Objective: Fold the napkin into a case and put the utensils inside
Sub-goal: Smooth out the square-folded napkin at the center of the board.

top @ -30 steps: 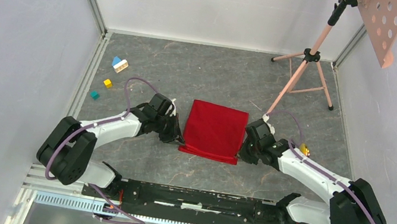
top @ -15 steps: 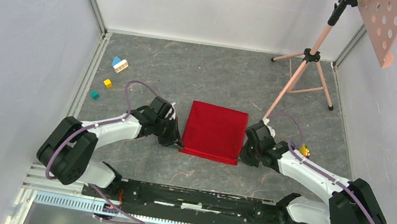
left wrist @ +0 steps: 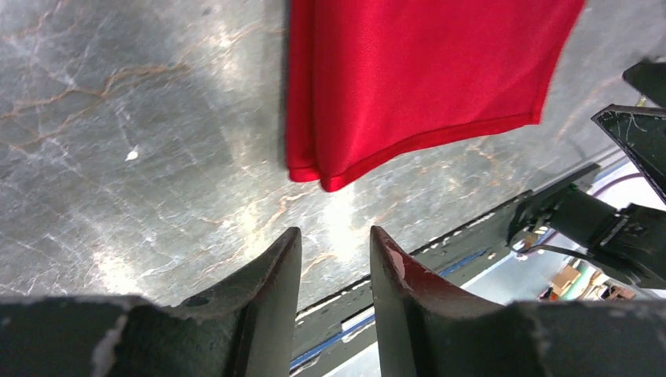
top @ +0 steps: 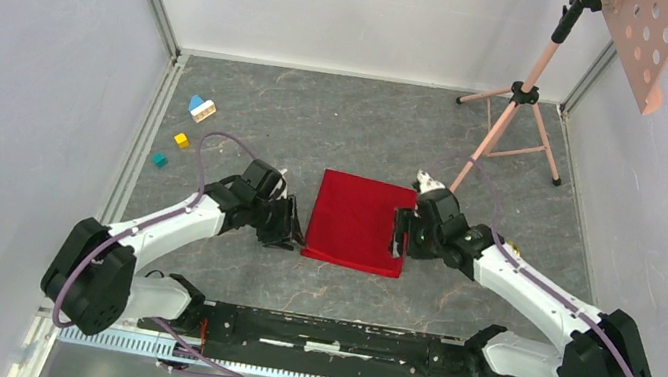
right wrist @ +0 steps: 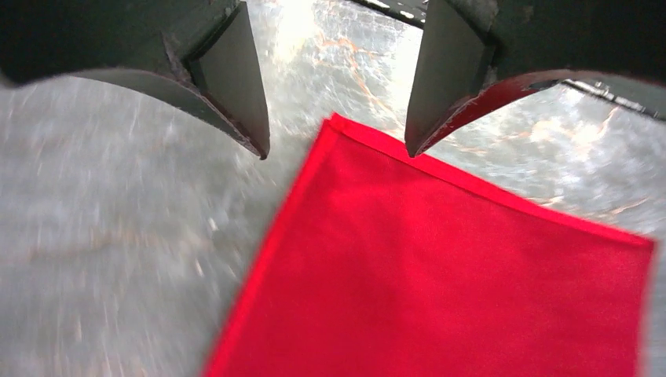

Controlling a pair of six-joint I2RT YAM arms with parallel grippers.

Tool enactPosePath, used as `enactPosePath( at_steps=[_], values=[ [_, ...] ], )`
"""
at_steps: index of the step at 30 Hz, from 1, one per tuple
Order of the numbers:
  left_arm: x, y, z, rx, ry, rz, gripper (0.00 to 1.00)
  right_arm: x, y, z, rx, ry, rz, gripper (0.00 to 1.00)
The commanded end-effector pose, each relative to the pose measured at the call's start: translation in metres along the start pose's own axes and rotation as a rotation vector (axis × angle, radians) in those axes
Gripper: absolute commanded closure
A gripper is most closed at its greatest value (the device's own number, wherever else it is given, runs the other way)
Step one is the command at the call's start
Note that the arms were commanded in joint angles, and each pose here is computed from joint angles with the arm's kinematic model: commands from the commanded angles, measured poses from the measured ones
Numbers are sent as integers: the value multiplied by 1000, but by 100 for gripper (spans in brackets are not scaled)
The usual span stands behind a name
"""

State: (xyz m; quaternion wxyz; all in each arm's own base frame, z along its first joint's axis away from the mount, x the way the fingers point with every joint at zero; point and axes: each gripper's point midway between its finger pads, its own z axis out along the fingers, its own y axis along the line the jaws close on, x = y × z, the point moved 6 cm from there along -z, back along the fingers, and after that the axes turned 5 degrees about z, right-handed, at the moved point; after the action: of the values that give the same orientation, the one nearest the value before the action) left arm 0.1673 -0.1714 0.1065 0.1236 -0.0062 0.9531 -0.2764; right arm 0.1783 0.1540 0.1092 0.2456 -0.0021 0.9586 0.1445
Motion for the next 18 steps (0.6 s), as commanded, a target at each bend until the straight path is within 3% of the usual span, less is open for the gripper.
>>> enactPosePath(
  at_steps=[1, 7, 14, 18],
  values=[
    [-21, -29, -12, 122, -66, 29, 56, -50, 45, -10, -277, -114, -380, 29],
    [-40, -39, 9, 147, -55, -6, 72, -83, 121, 10, -720, -185, -308, 30],
    [-29, -19, 35, 100, 1, -43, 82, -85, 161, 57, -1008, -114, -142, 32],
    [-19, -6, 44, 65, 23, -55, 84, -81, 173, 78, -1062, -88, -114, 33]
  ],
)
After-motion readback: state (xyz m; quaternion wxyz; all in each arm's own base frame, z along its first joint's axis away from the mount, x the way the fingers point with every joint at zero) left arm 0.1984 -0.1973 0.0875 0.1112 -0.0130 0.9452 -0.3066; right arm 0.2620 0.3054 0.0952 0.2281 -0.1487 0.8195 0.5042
